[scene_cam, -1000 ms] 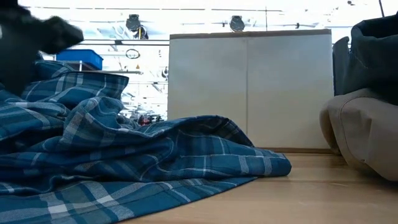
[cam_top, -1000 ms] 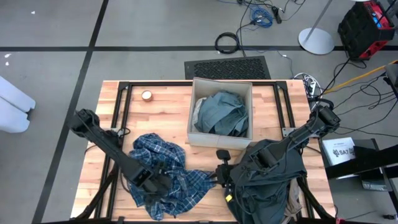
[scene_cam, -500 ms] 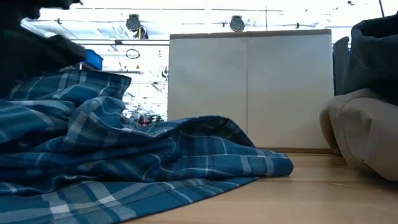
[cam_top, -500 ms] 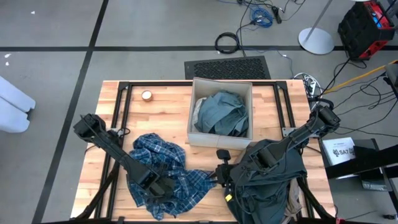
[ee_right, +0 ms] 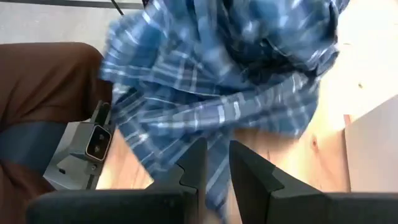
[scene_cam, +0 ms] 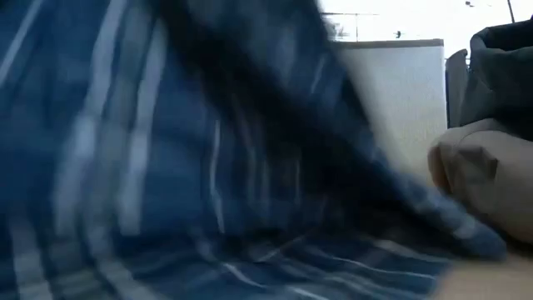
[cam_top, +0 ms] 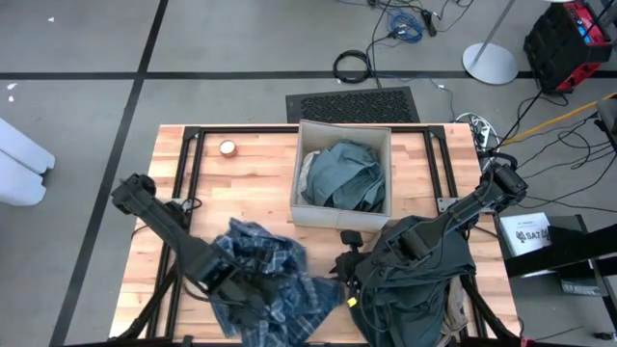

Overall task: Sort clothes
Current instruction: Put the blue plaid shirt into the laundry organizer

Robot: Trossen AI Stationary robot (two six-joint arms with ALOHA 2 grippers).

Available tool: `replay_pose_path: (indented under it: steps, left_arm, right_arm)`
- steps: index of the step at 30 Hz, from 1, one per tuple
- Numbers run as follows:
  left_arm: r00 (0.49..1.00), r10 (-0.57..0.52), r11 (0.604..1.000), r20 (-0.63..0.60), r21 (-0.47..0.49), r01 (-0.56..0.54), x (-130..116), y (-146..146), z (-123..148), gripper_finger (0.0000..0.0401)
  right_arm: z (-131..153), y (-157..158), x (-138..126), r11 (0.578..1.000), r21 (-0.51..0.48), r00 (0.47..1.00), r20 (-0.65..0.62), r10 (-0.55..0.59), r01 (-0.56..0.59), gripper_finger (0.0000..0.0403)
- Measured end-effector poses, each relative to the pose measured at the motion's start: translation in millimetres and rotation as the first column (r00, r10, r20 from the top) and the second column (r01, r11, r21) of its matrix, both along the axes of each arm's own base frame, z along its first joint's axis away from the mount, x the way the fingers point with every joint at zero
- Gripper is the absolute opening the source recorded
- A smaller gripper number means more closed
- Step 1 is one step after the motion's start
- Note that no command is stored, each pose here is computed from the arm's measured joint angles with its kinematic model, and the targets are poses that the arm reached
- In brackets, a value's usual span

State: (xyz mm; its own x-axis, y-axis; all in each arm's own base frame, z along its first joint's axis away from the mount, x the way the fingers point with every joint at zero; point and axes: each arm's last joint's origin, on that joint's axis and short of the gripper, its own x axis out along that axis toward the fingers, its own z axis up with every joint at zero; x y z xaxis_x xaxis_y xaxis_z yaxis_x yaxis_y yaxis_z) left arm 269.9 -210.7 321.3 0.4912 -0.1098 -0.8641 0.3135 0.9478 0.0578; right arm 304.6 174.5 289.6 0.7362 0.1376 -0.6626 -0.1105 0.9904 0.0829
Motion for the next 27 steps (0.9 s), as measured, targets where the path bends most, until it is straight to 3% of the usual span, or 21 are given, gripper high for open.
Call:
replay_pose_path:
  steps: [4, 8, 13, 18, 27]
  left_arm:
    - [0.993, -0.011, 1.000, 0.114, -0.016, 0.013, -10, 3, 49, 0.0003]
    - [0.983, 0.007, 1.000, 0.184, -0.012, -0.005, -21, 12, 79, 0.0003]
    - [0.986, 0.030, 0.998, 0.162, 0.049, -0.038, -35, 28, 91, 0.0002]
    - [0.986, 0.044, 0.998, 0.163, 0.040, -0.052, -44, 37, 98, 0.0002]
    - [0.964, 0.088, 0.994, 0.252, 0.040, -0.102, -59, 51, 115, 0.0002]
  right_arm:
    - [2, 5, 3, 1.000, 0.003, 0.999, 0.049, 0.024, -0.024, 0.0054]
    - [5, 12, 4, 0.996, -0.028, 0.990, 0.107, 0.086, -0.083, 0.0054]
    - [10, 26, -2, 0.987, -0.109, 0.973, 0.185, 0.139, -0.120, 0.0054]
    - [9, 34, -9, 0.971, -0.237, 0.971, 0.226, 0.077, -0.022, 0.0054]
    - [-24, 43, 12, 0.954, -0.301, 0.979, 0.193, 0.066, -0.004, 0.0055]
